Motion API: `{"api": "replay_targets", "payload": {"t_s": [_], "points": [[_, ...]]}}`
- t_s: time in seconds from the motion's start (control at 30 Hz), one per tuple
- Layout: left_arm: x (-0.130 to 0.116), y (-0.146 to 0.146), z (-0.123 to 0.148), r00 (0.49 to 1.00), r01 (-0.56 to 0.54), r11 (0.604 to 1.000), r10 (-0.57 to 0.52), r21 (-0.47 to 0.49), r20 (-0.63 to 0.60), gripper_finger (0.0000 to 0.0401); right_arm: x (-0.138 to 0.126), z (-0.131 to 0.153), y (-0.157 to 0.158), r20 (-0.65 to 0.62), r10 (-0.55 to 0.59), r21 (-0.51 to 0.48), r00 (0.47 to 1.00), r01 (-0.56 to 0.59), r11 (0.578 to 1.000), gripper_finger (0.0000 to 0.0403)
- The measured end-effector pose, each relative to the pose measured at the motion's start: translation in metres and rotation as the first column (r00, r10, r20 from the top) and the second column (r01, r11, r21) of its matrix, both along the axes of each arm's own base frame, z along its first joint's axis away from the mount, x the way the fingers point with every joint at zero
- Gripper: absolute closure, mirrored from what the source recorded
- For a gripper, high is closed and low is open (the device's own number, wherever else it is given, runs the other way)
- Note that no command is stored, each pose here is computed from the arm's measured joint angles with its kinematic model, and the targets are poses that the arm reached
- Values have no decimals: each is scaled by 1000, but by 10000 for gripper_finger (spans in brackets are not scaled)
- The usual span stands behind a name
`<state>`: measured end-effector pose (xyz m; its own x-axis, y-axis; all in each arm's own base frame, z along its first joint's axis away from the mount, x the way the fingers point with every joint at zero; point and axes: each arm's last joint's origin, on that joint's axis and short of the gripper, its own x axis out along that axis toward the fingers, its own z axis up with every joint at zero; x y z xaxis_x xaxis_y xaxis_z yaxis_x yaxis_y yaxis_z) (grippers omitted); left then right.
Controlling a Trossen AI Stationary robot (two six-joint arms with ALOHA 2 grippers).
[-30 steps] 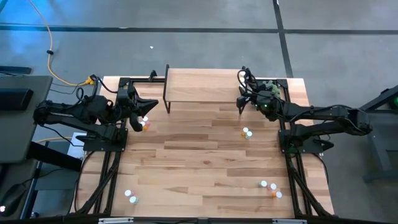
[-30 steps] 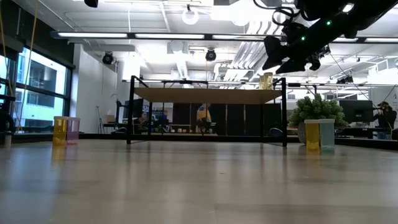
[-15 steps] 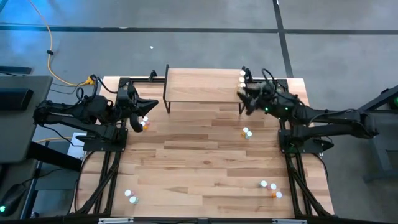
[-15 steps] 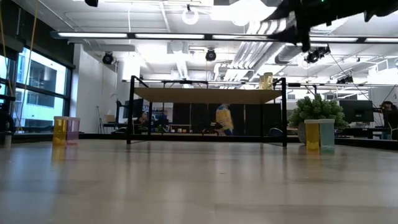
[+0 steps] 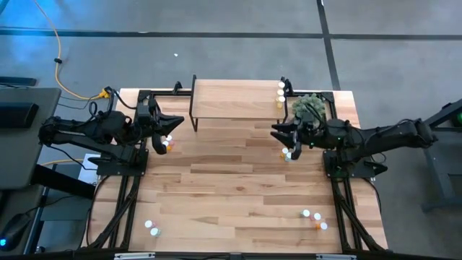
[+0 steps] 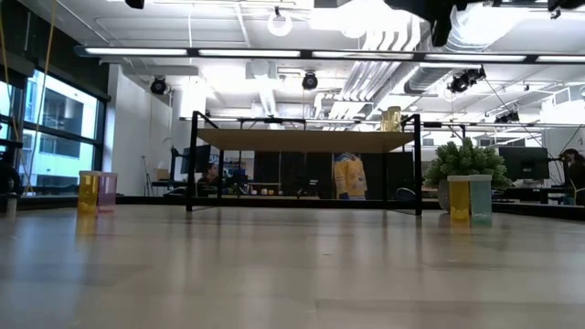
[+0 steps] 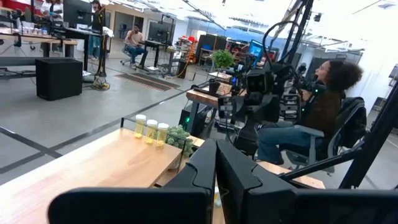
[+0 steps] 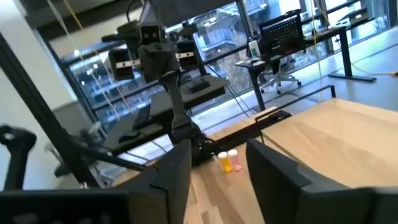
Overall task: Pick and place medicine bottles onto shelf by color
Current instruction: Put the top right blue pill bottle on the shelf
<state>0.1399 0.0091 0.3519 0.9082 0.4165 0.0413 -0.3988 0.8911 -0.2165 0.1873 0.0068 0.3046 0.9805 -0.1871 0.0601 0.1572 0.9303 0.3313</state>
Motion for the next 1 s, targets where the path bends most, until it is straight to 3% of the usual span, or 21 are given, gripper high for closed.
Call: {"api": "replay_targets", "payload": {"t_s": [0.13, 0.23, 0.33, 0.43, 0.57, 0.87, 1.0], "points": [[0, 0, 0, 1000, 0, 1000, 0, 0, 0, 400, -3, 16, 0, -159, -81, -49, 984, 74, 996, 305], [0, 0, 0, 1000, 0, 1000, 0, 0, 0, 400, -9, 24, -2, -345, -117, -2, 931, 124, 992, 337], [0, 0, 0, 1000, 0, 1000, 0, 0, -3, 400, -16, 24, -2, -537, -84, 111, 839, 169, 979, 358], [0, 0, 0, 1000, 0, 1000, 0, 0, -4, 400, -23, 19, 1, -709, -37, 190, 705, 241, 952, 354], [0, 0, 0, 1000, 0, 1000, 0, 9, -8, 400, -23, 7, 7, -839, 38, 225, 543, 282, 933, 302], [0, 0, 0, 1000, -2, 1000, 3, 24, -14, 400, 3, -28, 12, -951, 102, 197, 293, 314, 929, 104], [0, 0, 0, 1000, -3, 1000, 3, 24, -14, 400, 16, -48, 7, -978, 152, 196, 146, 364, 910, 67]]}}
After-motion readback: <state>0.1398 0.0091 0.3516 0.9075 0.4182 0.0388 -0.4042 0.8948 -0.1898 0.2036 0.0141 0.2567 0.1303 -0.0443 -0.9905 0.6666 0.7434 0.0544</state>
